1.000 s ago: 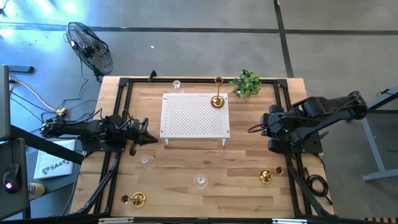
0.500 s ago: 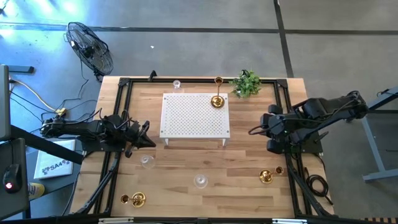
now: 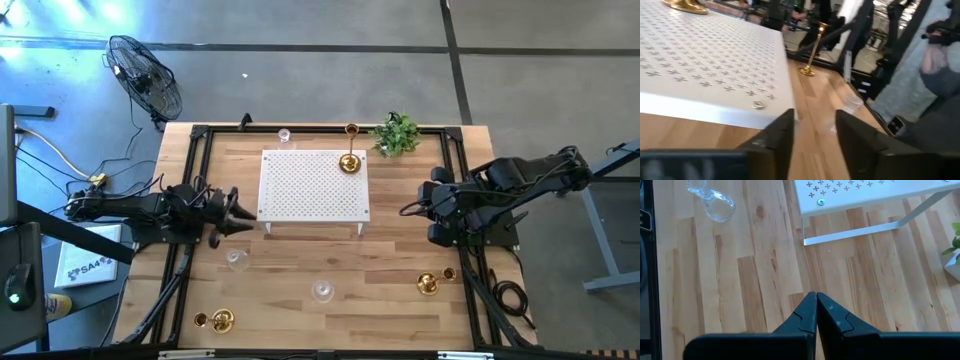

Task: Pick & Place candle stick holders
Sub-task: Put the middle left transparent glass candle holder on the shelf

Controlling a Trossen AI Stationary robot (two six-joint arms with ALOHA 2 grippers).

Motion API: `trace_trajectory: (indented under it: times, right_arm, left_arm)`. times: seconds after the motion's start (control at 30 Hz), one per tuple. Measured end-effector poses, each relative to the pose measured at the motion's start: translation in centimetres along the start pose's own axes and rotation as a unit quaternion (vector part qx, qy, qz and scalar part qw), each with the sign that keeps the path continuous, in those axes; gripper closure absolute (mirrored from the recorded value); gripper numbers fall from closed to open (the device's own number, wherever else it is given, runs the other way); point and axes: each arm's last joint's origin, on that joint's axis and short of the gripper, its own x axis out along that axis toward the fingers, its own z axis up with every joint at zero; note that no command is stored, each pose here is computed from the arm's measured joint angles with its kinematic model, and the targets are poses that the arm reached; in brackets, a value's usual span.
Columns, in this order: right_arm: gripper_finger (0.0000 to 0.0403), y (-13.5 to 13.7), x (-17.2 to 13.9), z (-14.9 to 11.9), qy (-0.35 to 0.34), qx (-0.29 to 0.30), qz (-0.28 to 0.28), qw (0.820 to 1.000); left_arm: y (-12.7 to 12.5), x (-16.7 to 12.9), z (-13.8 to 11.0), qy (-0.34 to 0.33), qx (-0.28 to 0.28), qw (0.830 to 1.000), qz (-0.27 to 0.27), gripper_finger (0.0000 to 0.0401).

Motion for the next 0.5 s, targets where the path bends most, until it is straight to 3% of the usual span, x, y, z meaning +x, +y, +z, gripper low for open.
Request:
trace_trajectory:
  times: [0.27, 0.5]
  right_arm:
    - [0.0401, -0.07, 0.00, 0.03, -0.006, -0.001, -0.012, 1.000]
    - [0.0400, -0.05, -0.01, 0.22, -0.019, -0.009, -0.019, 1.000]
  left_arm:
    - [-0.25, -0.01, -0.03, 0.012, -0.032, 0.999, -0.041, 0.0135]
    - [-0.84, -0.12, 0.78, -0.008, -0.043, 0.993, -0.107, 0.0108]
